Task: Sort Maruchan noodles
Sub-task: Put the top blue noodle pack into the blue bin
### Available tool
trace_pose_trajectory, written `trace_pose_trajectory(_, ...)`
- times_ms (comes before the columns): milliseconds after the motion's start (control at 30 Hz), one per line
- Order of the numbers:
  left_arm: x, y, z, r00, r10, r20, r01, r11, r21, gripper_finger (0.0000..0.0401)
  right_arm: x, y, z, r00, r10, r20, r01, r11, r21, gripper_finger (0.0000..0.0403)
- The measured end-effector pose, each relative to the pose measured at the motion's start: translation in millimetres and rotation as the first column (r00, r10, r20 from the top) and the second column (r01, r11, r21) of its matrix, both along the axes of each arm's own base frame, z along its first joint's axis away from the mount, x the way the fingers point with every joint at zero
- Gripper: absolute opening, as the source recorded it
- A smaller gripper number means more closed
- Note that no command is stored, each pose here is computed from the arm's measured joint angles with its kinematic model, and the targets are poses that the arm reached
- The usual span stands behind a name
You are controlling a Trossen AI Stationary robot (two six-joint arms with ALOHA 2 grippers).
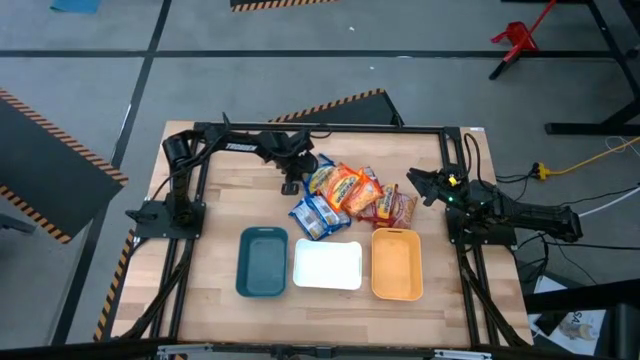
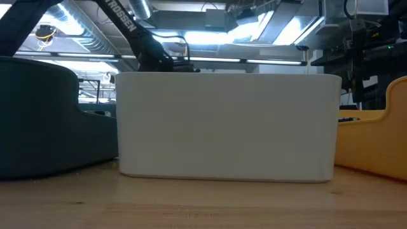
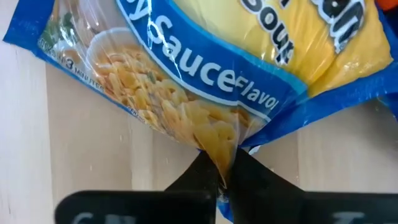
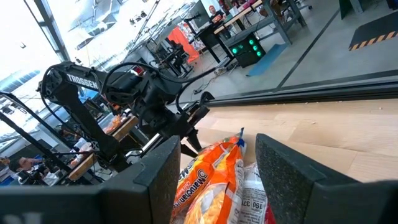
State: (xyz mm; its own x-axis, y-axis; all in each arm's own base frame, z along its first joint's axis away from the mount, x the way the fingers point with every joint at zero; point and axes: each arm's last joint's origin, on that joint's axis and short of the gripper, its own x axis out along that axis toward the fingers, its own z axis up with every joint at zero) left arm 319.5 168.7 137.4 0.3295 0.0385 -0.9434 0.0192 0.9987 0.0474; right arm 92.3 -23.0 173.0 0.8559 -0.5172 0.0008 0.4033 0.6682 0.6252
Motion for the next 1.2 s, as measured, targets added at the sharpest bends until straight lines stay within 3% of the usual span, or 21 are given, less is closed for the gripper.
trace_pose_trajectory(300, -14.0, -9.5, 33.2, 0.992, 0.127, -0.02, -0.127, 0.992, -0.003, 0.0003, 0.0, 0.0, 0.0, 1.0, 0.0, 0.0, 0.0, 1.0, 0.0, 0.0195)
trace_pose_trajectory(633, -34.7, -43.1, 94.6, 0.958, 0.285, 0.045, -0.286, 0.958, 0.026, 0.0002, 0.0, 0.0, 0.0, 1.0, 0.0, 0.0, 0.0, 1.0, 0.0, 0.0195)
trace_pose_trajectory(933, -69.7, -113.2, 143.3, 0.912, 0.409, 0.022, -0.407, 0.911, -0.065, 0.0002, 0.9, -0.1, -1.1, 1.0, 0.0, -0.013, 0.0, 1.0, 0.001, 0.0195)
trace_pose_trajectory(1200, -90.5, -188.1, 165.3, 0.869, 0.494, 0.034, -0.477, 0.854, -0.207, 0.0002, 4.5, 0.0, -5.0, 0.998, 0.019, -0.063, -0.019, 1.0, 0.008, 0.0195)
